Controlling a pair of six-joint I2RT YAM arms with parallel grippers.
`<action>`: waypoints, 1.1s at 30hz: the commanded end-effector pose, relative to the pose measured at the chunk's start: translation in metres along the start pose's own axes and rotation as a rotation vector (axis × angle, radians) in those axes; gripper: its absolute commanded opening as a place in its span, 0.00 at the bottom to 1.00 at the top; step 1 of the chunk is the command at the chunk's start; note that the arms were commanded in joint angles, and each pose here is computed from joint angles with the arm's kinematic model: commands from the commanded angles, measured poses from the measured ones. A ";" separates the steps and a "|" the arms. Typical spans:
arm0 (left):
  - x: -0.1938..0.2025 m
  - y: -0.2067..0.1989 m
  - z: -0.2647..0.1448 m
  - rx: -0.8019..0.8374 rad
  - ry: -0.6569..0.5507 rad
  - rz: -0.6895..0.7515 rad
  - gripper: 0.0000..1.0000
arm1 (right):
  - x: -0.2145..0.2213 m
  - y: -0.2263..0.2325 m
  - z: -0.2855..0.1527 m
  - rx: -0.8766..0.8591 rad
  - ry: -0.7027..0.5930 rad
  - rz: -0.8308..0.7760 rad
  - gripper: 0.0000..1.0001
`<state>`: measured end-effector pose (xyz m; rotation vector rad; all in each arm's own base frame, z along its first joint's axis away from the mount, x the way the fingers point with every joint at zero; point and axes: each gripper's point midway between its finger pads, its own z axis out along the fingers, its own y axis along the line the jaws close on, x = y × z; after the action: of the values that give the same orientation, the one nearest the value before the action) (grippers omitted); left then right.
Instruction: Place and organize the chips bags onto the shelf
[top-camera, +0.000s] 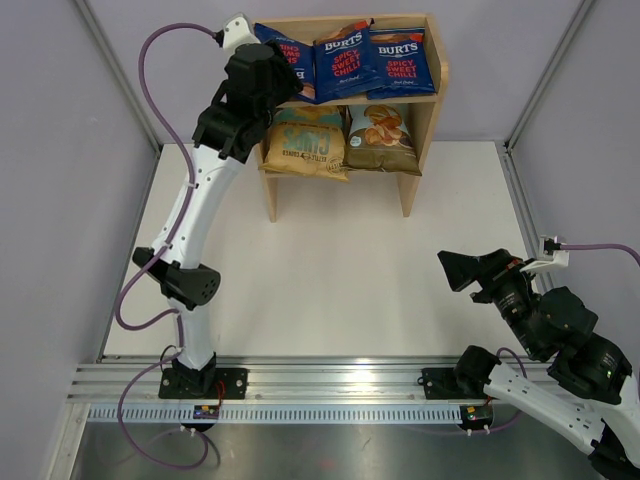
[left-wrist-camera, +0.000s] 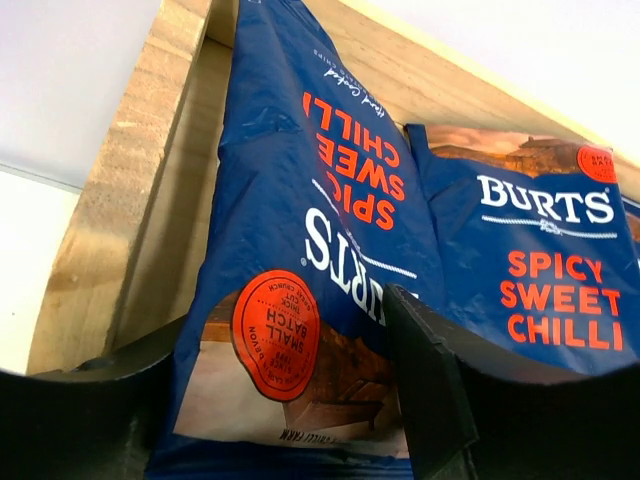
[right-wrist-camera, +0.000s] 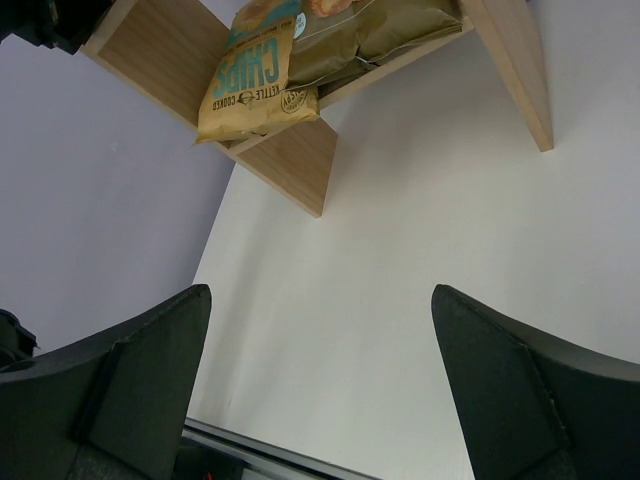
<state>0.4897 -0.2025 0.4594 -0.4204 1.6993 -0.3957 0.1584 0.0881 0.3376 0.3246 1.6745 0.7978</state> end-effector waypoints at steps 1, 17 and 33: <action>-0.020 0.000 -0.032 0.036 0.006 0.044 0.61 | -0.005 0.001 -0.001 0.000 -0.016 0.015 0.99; -0.015 -0.011 -0.047 0.131 0.070 -0.032 0.46 | 0.001 0.002 -0.006 -0.031 0.003 0.042 0.99; -0.019 -0.029 -0.030 0.307 0.132 -0.140 0.26 | 0.004 0.000 -0.009 -0.039 0.013 0.049 0.99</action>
<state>0.4644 -0.2109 0.4742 -0.3396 1.7563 -0.6547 0.1505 0.0873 0.3309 0.3268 1.6817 0.8427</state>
